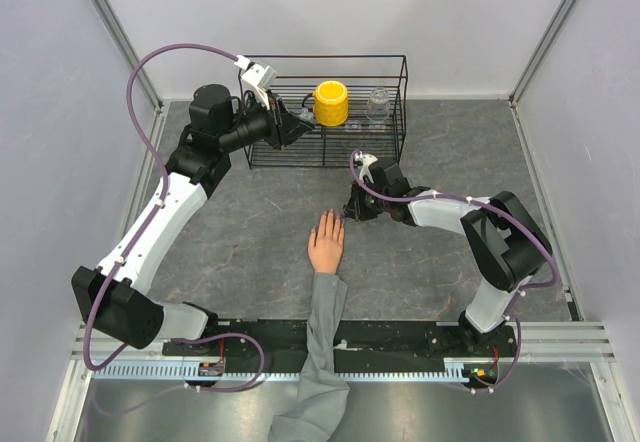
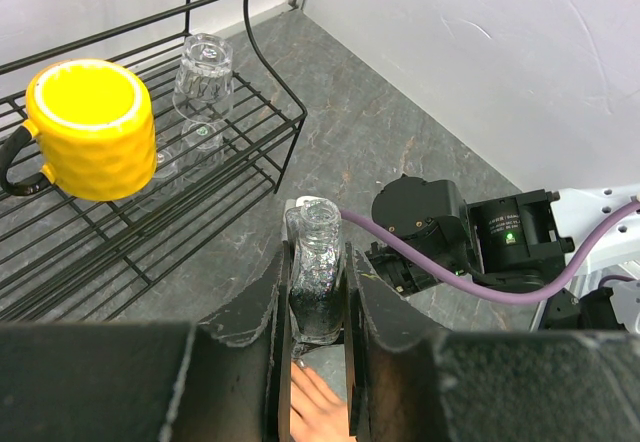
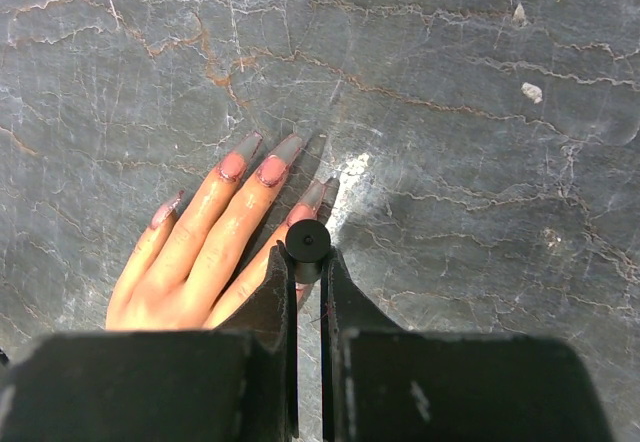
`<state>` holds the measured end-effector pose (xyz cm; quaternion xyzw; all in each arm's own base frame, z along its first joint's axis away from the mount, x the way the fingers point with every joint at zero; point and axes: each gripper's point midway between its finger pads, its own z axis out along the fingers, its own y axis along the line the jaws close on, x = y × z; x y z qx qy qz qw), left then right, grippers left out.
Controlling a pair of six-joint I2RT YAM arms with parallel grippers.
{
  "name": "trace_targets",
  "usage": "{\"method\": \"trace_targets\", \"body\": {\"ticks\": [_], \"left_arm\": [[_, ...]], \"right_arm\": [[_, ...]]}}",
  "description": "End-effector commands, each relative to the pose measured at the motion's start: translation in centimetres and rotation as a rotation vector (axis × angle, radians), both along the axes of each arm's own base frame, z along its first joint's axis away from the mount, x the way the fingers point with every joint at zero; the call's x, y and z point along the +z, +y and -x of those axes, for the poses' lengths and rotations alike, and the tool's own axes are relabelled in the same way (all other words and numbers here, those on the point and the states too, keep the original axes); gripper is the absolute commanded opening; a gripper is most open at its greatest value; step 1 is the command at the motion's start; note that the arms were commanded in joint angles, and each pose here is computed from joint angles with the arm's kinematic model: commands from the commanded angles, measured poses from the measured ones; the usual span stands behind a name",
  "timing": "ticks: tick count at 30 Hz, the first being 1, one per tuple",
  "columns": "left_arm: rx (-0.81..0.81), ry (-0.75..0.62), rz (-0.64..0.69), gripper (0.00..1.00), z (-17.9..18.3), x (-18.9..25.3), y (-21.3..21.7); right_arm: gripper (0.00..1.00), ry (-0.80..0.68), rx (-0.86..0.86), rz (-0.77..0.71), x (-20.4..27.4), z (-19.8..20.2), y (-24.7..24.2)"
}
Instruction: Paint the nails
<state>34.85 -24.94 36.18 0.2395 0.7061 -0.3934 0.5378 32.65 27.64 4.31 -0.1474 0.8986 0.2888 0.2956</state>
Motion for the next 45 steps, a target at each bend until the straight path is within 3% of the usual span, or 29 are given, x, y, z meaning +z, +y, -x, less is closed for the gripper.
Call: {"method": "trace_targets", "body": {"ticks": [1,45], "left_arm": [[-0.005,-0.034,0.039,0.02,0.34,2.36,0.08],[-0.003,-0.023,0.052,0.02,0.23,2.39,-0.04]], "right_arm": [[0.00,-0.028,0.007,-0.034,1.44,0.01,0.45],[0.00,-0.031,0.005,-0.027,1.50,0.15,0.33]]}}
